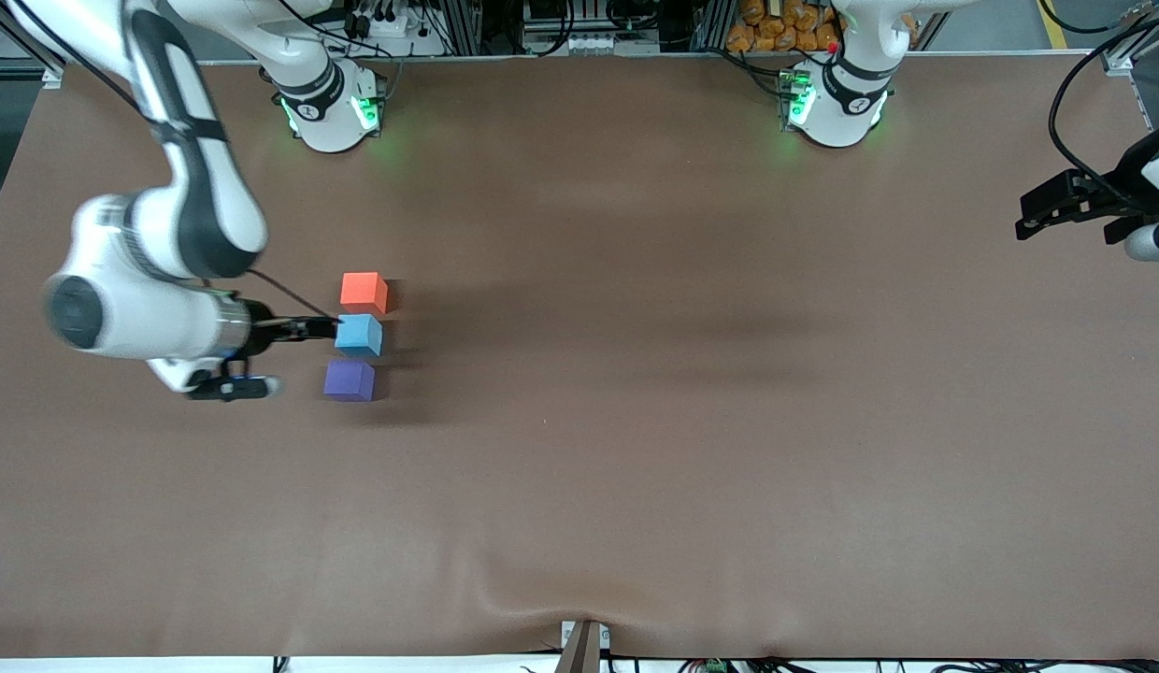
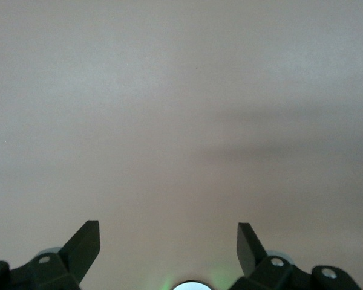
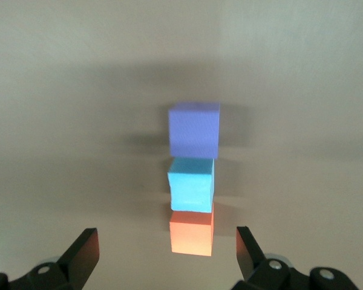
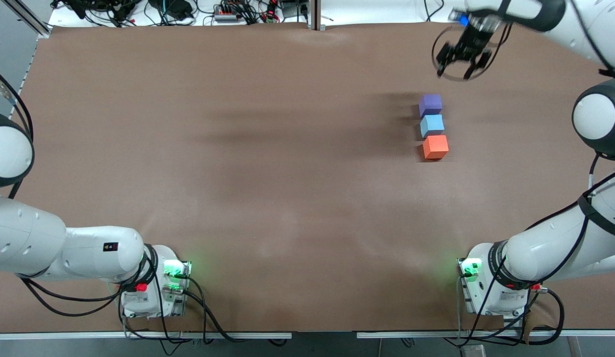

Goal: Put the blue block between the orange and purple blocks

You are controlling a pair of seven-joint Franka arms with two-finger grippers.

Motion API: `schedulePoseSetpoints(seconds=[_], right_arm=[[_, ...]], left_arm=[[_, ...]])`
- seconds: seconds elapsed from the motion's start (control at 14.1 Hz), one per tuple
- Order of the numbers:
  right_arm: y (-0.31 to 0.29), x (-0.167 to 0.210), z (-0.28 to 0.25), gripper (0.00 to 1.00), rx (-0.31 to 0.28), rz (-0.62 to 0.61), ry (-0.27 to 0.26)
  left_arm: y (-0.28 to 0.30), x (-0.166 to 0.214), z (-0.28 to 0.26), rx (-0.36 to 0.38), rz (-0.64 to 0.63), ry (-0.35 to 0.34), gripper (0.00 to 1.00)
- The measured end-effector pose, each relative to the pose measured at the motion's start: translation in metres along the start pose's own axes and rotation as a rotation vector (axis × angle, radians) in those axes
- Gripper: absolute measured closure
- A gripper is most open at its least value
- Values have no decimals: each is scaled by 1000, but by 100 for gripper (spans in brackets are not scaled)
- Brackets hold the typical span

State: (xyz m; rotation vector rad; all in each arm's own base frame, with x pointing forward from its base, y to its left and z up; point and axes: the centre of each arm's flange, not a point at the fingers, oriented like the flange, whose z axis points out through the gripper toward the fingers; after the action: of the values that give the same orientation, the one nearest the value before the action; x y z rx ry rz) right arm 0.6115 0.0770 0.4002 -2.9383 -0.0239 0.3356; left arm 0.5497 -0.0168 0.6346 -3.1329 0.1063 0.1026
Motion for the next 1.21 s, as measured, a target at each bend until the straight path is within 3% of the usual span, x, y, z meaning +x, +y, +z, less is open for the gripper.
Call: schedulePoseSetpoints(seconds=[0.14,0.5,0.71,0.99,1.21], right_arm=[[-13,0,-55,0,2,-39,33],[-3,-34,-179,0,-75,-48,52],[-5,-59,-210,0,-102,-38,37],[-1,-106,-255,0,-121,-8,121],[4,-131,-257,0,-141,24,155]], left_arm=[[2,0,0,0,3,0,0],[3,0,0,0,5,0,0],[5,1,1,0,9,-2,0],[6,4,6,-1,12,-10,0],[7,4,6,-1,14,-11,0]])
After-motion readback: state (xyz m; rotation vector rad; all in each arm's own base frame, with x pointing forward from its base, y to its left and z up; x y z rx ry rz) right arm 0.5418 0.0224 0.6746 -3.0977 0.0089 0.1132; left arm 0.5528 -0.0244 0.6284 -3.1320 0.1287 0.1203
